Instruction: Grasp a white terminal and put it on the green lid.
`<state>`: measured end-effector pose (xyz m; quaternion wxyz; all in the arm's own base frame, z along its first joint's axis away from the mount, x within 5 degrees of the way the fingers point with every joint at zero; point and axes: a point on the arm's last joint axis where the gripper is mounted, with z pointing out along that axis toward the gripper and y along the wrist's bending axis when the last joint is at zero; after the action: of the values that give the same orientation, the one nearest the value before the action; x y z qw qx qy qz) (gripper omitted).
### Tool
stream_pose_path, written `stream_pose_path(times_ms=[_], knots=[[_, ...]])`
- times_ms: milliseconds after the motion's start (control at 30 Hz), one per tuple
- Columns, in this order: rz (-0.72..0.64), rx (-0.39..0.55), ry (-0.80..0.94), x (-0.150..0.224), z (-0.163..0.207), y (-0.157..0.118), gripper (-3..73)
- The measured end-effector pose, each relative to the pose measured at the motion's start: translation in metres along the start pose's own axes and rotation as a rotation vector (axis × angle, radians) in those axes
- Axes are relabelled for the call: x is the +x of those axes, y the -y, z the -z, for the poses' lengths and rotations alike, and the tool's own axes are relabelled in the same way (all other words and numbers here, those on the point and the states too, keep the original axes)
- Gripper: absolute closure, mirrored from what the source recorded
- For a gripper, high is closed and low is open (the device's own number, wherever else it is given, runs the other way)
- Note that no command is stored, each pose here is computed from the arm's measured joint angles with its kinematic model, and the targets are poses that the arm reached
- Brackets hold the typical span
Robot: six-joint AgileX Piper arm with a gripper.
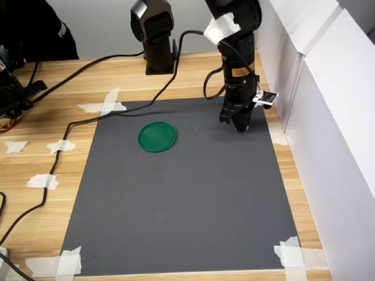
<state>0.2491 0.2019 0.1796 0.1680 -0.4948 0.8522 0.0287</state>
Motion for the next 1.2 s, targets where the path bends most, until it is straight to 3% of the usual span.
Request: stream_pose_path(times_ms=[167, 567, 900, 1200], knots=[[-0.026, 0.016, -0.005, 0.007, 0.018, 0.01, 61.2], [-0.1, 0.214, 0.064, 0.062, 0.095, 0.087, 61.2], [-0.137, 0.233, -0.006, 0.103, 0.101, 0.118, 61.2], [-0.071, 0.202, -0.05, 0.131, 0.069, 0.103, 61.2]])
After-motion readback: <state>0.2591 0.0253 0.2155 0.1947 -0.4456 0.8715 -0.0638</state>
